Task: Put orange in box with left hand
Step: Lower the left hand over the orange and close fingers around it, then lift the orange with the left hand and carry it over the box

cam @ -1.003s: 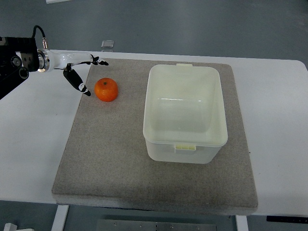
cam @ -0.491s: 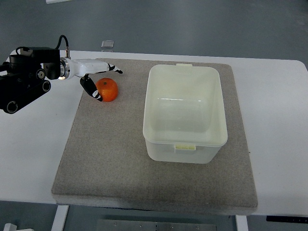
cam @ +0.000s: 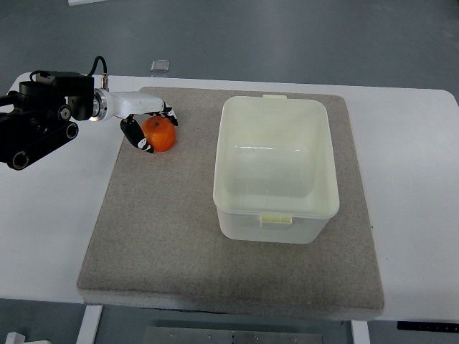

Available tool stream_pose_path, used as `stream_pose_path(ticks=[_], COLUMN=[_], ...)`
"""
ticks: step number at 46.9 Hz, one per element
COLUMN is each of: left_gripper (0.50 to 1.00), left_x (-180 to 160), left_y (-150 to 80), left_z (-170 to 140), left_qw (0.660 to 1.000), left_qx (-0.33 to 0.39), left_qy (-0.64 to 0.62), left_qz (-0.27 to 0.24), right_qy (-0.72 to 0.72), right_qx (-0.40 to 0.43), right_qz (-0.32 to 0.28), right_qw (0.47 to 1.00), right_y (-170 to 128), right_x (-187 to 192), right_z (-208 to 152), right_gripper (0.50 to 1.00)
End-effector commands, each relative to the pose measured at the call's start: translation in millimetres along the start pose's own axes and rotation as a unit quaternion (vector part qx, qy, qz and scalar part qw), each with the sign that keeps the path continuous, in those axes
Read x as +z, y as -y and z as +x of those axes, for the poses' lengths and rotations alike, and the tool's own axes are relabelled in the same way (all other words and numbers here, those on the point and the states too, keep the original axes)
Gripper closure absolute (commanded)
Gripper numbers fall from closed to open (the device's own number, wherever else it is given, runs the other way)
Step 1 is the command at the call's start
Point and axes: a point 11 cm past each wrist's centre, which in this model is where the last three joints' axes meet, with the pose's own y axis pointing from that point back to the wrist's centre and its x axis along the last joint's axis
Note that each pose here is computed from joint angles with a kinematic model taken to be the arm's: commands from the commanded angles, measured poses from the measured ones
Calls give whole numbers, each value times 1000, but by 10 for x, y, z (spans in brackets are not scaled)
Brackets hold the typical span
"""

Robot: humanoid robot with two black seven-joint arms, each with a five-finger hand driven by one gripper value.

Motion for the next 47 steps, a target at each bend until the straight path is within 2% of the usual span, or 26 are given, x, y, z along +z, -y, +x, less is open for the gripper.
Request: stream_pose_path(ticks=[1, 9, 14, 20, 28, 41, 47], left_gripper=[840, 999, 1000, 1000, 1000, 1000, 1000], left_x=[2, -11, 1, 65, 266, 1103, 1476], left_y=[-1, -6, -19, -75, -293, -584, -710], left_z=[10, 11, 75, 355, 707, 1014, 1106], left_qw=[1000, 1000, 1000, 999, 997, 982, 974], left_qx=[1, 1, 6, 29, 57, 70, 54], left_qy=[1, 1, 4, 14, 36, 79, 84], left_qz=[0, 2, 1, -4, -36, -155, -204], right_qy=[0, 0, 0, 0, 0, 0, 0], right_qx=[0, 0, 0, 0, 0, 0, 0], right_qz=[0, 0, 0, 0, 0, 0, -1], right_qw=[1000, 1000, 1000, 1000, 1000, 1000, 1000], right_y=[0, 0, 0, 0, 0, 0, -1], right_x=[-2, -2, -2, -2, -2, -2, 7], right_z=[0, 0, 0, 0, 0, 0, -2], right_gripper=[556, 556, 556, 556, 556, 556, 556])
